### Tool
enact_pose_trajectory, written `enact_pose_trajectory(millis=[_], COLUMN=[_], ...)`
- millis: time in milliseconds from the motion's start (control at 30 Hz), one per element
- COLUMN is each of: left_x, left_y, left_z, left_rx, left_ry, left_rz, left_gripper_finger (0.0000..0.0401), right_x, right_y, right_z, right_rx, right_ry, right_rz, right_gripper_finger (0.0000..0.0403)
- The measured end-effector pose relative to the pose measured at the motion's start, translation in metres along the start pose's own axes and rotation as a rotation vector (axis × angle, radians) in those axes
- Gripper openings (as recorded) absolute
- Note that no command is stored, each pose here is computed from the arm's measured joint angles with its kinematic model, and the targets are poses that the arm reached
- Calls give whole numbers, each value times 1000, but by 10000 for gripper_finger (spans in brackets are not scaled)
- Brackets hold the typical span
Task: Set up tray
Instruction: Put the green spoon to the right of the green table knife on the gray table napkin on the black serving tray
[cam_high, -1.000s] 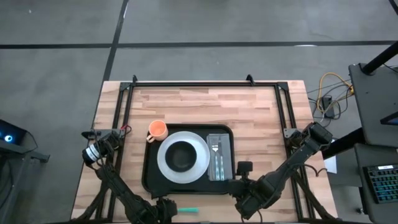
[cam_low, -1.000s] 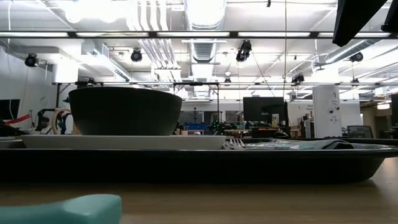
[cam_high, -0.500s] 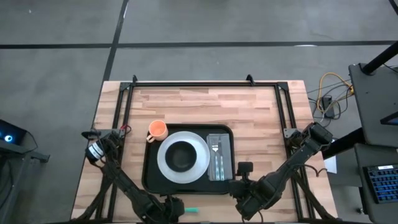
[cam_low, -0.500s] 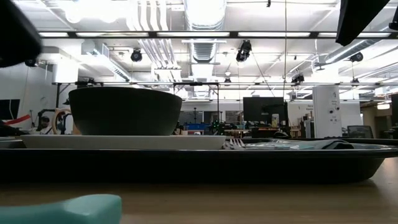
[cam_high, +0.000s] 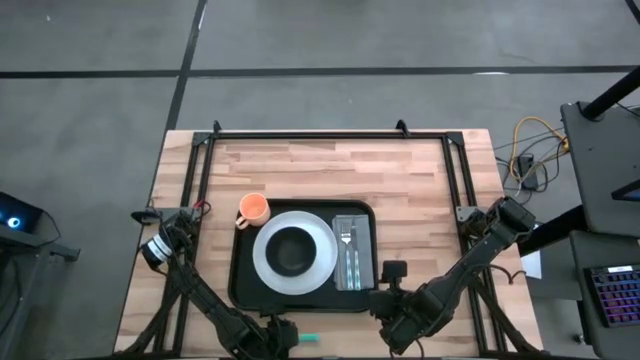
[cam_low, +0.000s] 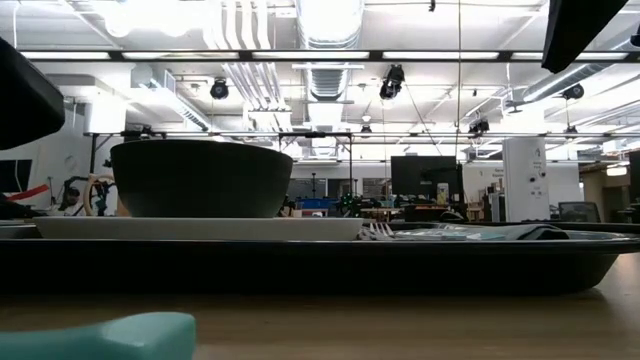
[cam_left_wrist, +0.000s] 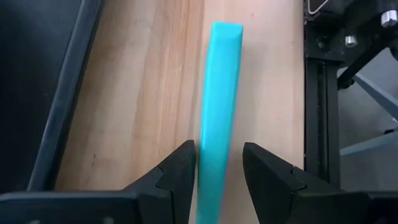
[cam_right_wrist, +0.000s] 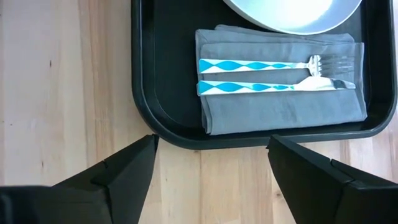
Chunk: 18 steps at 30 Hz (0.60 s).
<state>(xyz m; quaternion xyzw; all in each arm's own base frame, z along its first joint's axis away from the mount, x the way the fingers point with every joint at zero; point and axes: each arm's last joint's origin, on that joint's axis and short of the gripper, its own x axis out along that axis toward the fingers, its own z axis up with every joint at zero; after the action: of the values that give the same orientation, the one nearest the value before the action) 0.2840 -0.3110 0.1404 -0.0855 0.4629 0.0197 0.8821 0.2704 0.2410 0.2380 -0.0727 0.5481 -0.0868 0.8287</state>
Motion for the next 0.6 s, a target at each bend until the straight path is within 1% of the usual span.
enact_pose_trajectory(millis=[100,200,233,333,433,500,600], left_x=[0,1,1,-4,-23,-47,-82], left_y=[1,2,3,5,1,-5,-10], left_z=[0,0,0,4,18,35,61], left_rx=[2,18,19,29,109,165,271], left_ry=[-3,0,2,25,84,113,160], left_rz=[9,19,23,37,98,132,189], left_gripper_finger=[90,39,32,33,33,33,33], right_x=[0,0,-1,-2,-8,-14,-28], right_y=[0,1,1,4,7,5,2], right_z=[0,-1,-1,-3,-7,-8,-7], right_rx=[0,-2,-5,-14,-20,9,37], right_ry=[2,3,2,-2,-16,-43,-164], right_rz=[2,4,5,7,17,14,-21], right_gripper_finger=[292,288,286,279,273,271,271])
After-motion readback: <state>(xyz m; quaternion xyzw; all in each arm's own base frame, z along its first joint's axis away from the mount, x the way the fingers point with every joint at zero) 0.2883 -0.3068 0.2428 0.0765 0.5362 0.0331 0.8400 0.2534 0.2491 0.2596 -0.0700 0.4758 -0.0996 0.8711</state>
